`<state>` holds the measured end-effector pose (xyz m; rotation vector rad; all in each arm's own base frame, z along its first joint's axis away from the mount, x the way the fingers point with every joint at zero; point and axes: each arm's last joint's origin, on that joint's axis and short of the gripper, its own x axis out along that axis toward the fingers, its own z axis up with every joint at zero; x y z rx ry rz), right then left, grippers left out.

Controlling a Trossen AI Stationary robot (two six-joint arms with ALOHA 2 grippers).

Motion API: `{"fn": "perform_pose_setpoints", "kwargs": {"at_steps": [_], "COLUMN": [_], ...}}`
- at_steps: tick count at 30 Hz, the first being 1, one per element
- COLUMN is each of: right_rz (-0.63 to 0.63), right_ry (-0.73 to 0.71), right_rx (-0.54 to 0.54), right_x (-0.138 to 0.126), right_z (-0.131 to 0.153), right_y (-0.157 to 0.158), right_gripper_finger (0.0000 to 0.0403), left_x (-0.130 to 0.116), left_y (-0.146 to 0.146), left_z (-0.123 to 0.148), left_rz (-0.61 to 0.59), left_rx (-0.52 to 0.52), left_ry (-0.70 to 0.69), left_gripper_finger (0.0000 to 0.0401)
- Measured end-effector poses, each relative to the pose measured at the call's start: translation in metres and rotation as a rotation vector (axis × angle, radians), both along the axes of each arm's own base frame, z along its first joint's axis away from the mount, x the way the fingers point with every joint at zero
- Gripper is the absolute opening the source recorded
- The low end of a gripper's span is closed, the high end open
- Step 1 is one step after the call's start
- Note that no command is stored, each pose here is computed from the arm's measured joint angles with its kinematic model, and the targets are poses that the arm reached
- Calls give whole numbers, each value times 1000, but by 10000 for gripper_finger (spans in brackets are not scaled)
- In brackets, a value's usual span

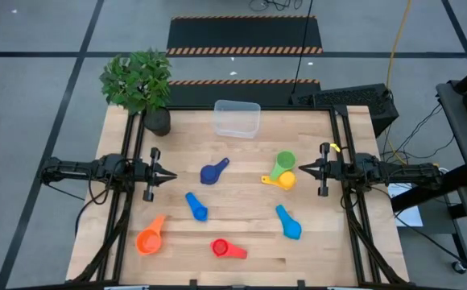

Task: Nest measuring cups in basket
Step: Move the orange measuring cup to the center of the table

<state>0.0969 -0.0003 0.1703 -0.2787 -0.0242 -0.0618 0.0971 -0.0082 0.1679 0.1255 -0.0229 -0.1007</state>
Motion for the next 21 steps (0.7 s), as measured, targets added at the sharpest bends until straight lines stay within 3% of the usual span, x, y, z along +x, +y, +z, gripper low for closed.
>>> {"fn": "perform_pose_setpoints", "kwargs": {"at_steps": [7, 16, 18, 21], "right_rz": [2, 20, 28, 95], "right_ry": [-4, -33, -43, -70], "right_rx": [60, 544, 573, 523], "right_x": [0, 0, 0, 0], "right_z": [0, 0, 1, 6], "right_y": [0, 0, 0, 2], "right_gripper_finger": [0, 0, 0, 0], "left_x": [0, 0, 0, 0], "left_y": [0, 0, 0, 0], "left_z": [0, 0, 0, 0], "left_rz": [0, 0, 0, 0], "left_rx": [0, 0, 0, 0], "left_ry": [0, 0, 0, 0], "left_gripper_finger": [33, 33, 33, 33]}}
